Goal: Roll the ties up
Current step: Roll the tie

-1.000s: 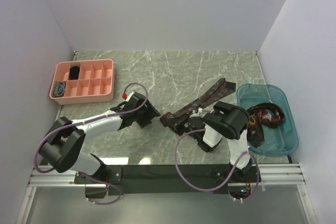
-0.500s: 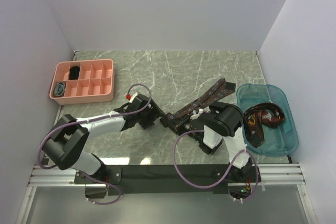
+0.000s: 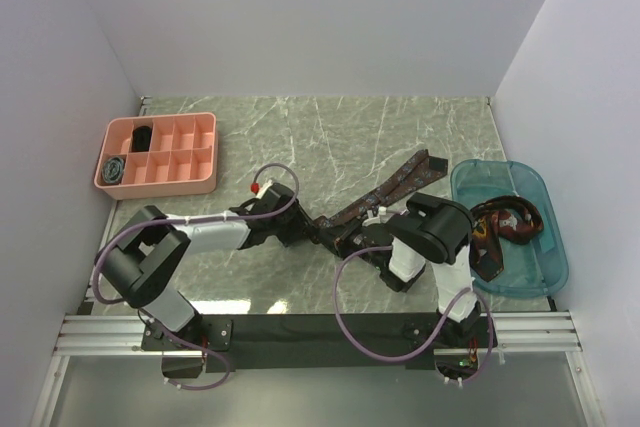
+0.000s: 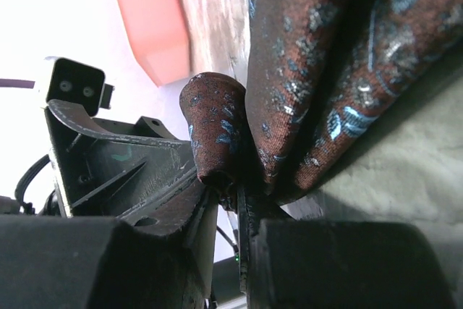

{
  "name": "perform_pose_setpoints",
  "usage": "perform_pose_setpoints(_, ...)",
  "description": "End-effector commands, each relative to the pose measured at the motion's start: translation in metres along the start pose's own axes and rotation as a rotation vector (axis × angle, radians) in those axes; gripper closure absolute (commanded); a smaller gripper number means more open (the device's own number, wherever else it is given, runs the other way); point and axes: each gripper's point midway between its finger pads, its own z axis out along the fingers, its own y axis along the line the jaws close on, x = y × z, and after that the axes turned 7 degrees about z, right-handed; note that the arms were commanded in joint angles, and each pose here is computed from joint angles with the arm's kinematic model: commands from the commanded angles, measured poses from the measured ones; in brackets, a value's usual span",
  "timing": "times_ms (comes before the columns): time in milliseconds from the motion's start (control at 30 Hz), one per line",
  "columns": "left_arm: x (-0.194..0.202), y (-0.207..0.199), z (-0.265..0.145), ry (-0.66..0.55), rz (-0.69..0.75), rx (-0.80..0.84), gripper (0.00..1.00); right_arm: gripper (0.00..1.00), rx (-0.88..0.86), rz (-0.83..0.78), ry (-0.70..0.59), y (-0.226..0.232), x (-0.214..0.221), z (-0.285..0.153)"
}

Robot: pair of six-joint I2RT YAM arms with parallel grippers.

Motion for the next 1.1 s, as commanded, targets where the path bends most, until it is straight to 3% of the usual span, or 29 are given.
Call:
perform_pose_setpoints(0, 0.007, 0.001, 0.006, 0.02, 0.017, -0.019, 0.47, 0.95, 0.382, 0.138, -0.034, -0.09, -0.005, -0.024)
perform_pose_setpoints(67, 0.009, 0.001, 0.008, 0.028, 0.026, -0.029, 0.47, 0.92, 0.378, 0.119, -0.033, -0.088, -0.005, -0.024)
perform_pose_setpoints(400, 0.018, 0.014, 0.014, 0.044, 0.047, -0.09, 0.52, 0.59, 0.436, -0.09, -0.096, -0.077, -0.019, -0.028)
perform_pose_setpoints(1067, 0.021, 0.016, 0.016, 0.041, 0.076, -0.112, 0.51, 0.44, 0.493, -0.383, -0.226, -0.041, -0.047, -0.044)
